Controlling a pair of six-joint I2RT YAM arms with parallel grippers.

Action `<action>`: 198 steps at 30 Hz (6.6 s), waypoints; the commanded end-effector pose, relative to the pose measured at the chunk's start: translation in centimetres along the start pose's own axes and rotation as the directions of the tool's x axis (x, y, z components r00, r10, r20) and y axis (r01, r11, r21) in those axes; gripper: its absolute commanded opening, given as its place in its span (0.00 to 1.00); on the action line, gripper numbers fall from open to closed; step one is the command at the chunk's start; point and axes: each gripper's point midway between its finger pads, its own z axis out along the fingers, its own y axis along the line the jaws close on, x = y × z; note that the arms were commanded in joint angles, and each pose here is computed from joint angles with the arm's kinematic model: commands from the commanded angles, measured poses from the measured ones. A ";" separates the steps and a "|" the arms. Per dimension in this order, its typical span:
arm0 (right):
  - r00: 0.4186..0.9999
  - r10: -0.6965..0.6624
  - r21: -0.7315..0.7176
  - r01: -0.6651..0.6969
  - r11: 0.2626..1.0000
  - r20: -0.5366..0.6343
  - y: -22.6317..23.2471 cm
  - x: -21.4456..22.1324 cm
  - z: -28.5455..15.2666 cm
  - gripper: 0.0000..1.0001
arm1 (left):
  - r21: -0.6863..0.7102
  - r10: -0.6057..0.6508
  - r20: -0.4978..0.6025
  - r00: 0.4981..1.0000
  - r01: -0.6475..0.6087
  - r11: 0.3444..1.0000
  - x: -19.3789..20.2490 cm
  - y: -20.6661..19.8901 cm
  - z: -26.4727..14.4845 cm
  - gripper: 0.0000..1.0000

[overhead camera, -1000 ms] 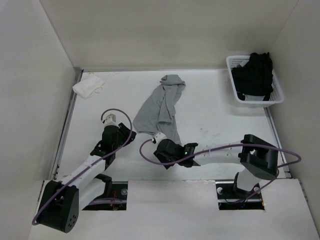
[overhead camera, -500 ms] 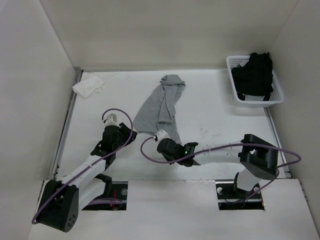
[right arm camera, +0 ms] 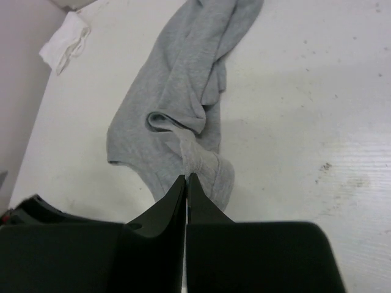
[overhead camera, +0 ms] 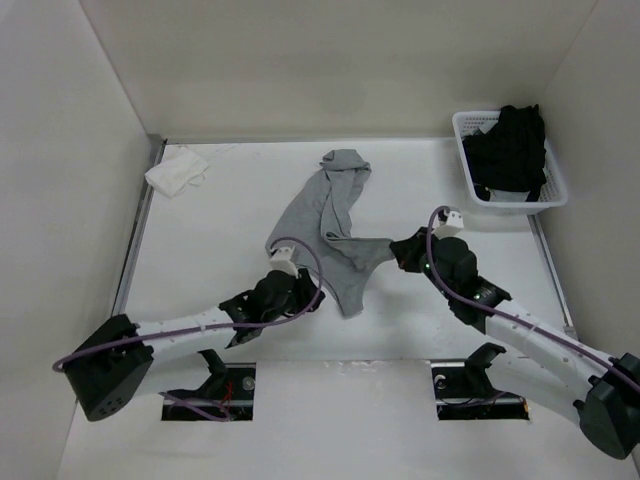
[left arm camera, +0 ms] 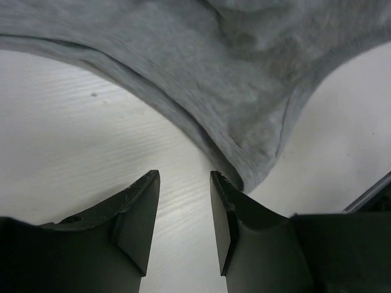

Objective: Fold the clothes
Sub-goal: Flatten the tank top out

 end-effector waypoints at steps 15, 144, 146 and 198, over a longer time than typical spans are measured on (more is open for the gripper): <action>0.985 0.173 -0.043 -0.172 0.984 0.025 -1.4 0.3 -0.1 0.00 | 0.054 0.027 -0.110 0.994 -0.021 0.998 7.3 -7.9 3.6 0.42; 0.956 0.203 0.345 -0.122 0.930 -0.210 -6.8 10.8 -5.4 0.45 | -0.363 -0.291 0.424 0.858 0.455 0.813 -10.5 12.6 -9.8 0.03; 0.952 0.212 0.409 -0.106 0.906 -0.221 -7.5 11.2 -5.9 0.45 | -0.355 -0.268 0.415 0.869 0.426 0.832 -10.5 12.0 -9.9 0.03; 0.941 -0.064 0.219 -0.011 0.976 0.332 6.8 -21.3 -15.9 0.00 | 0.222 -0.279 0.786 0.552 0.169 0.960 -30.9 -6.9 -25.6 0.01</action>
